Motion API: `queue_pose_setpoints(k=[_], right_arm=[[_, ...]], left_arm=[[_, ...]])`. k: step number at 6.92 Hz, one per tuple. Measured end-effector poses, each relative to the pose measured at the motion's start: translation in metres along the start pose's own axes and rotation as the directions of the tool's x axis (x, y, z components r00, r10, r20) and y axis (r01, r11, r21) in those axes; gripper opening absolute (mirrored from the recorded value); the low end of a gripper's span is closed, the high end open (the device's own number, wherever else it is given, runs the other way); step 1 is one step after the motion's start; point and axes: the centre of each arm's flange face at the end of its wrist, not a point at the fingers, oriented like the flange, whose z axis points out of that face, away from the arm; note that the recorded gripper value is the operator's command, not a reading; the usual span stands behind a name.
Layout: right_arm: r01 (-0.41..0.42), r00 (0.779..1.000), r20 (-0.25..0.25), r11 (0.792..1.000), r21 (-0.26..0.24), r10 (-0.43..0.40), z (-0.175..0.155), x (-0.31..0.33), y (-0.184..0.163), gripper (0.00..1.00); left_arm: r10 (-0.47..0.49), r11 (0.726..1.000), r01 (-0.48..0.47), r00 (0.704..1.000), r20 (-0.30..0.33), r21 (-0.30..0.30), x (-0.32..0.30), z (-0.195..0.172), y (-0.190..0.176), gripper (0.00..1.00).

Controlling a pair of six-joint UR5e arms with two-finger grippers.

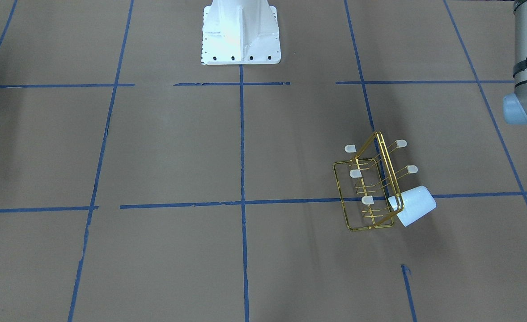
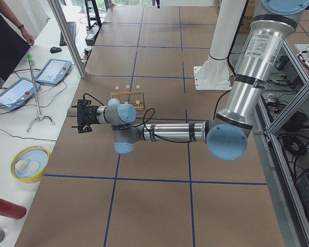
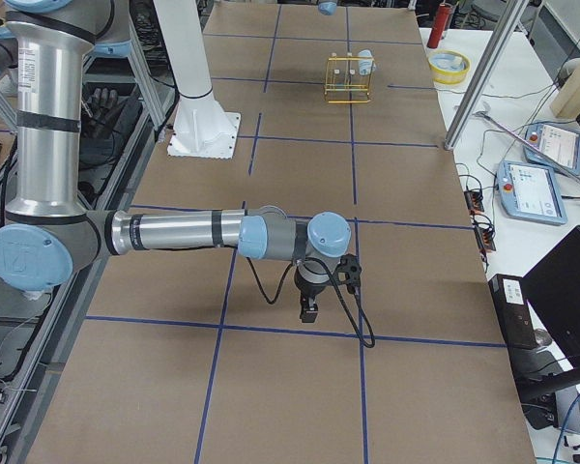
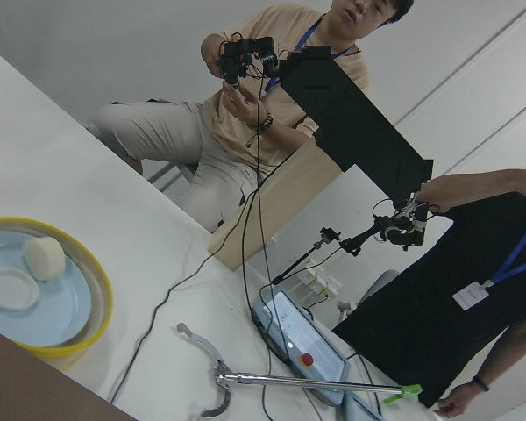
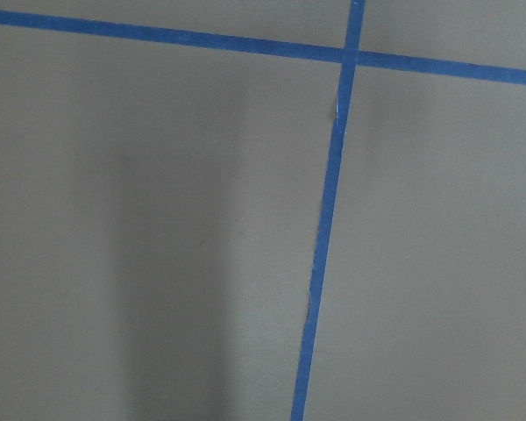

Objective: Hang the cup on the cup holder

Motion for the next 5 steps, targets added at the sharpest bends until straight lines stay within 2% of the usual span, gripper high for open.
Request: queue_pose_setpoints(k=[1,3,4,5], right_arm=[[0.000,1.000,0.000,1.000,0.000,0.000,0.000,0.000,0.000,1.00],[-0.001,1.000,0.000,1.000,0.000,0.001,0.000,0.000,0.000,1.00],[0.000,1.000,0.000,1.000,0.000,0.000,0.000,0.000,0.000,1.00],[0.000,1.000,0.000,1.000,0.000,0.000,0.000,0.000,0.000,1.00]], left_arm=[[0.069,0.997,-0.066,0.995,0.074,-0.041,-0.006,0.004,-0.006,1.00],[0.217,0.970,-0.188,0.956,0.196,-0.157,-0.018,0.008,-0.016,1.00],[0.285,0.946,-0.230,0.926,0.246,-0.230,-0.030,0.009,-0.017,1.00],[0.359,0.906,-0.262,0.891,0.278,-0.331,-0.041,0.008,-0.013,1.00]])
